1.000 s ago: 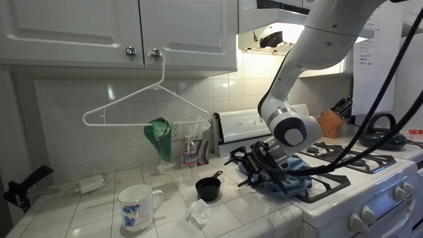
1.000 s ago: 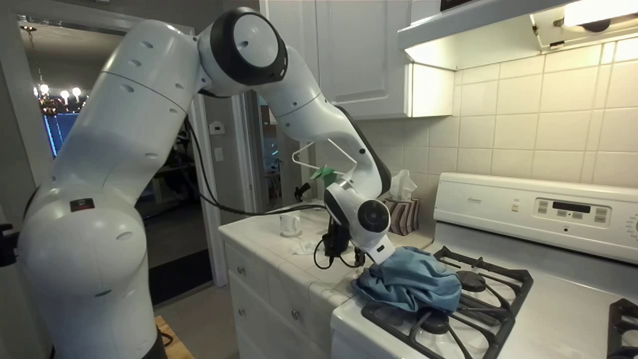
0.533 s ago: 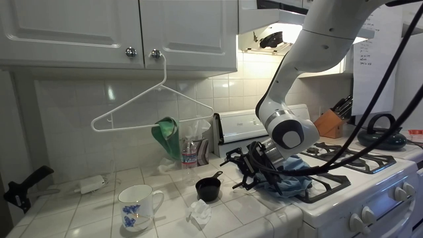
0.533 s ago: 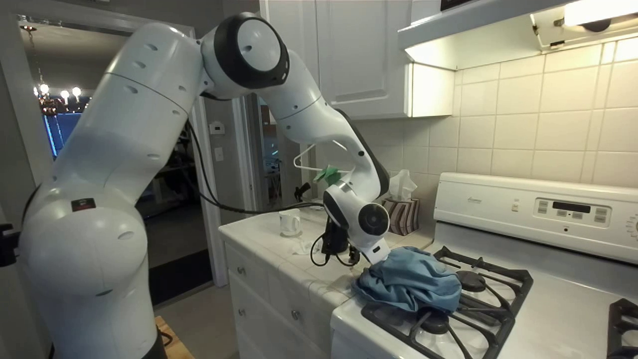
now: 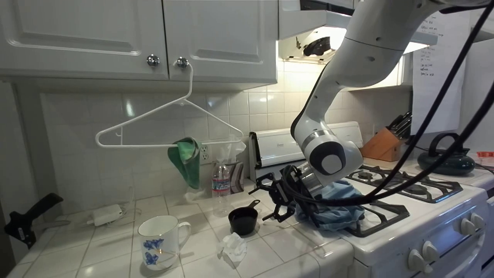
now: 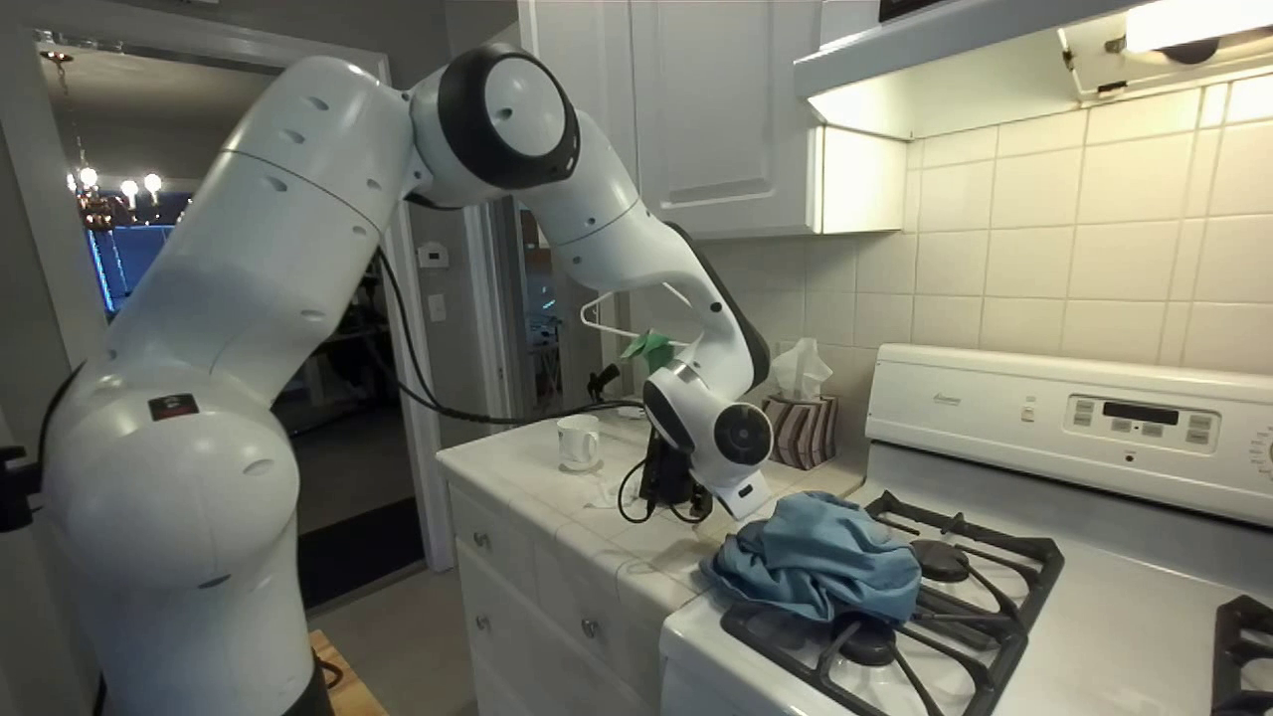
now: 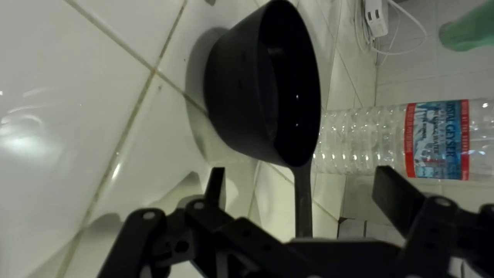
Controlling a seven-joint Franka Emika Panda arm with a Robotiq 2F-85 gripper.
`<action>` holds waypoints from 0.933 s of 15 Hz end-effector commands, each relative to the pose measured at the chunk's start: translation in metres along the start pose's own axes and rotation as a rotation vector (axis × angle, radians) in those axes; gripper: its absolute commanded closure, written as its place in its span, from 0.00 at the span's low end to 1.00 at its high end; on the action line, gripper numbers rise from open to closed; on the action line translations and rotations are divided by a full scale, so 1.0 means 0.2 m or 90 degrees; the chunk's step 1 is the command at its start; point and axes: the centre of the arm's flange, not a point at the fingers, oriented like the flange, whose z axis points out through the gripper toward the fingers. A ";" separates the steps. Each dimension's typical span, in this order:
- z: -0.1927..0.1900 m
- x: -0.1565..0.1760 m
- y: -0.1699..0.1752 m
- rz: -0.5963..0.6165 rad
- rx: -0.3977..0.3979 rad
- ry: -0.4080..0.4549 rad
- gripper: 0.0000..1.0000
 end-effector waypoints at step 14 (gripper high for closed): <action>0.10 0.08 -0.08 0.001 0.015 -0.004 0.50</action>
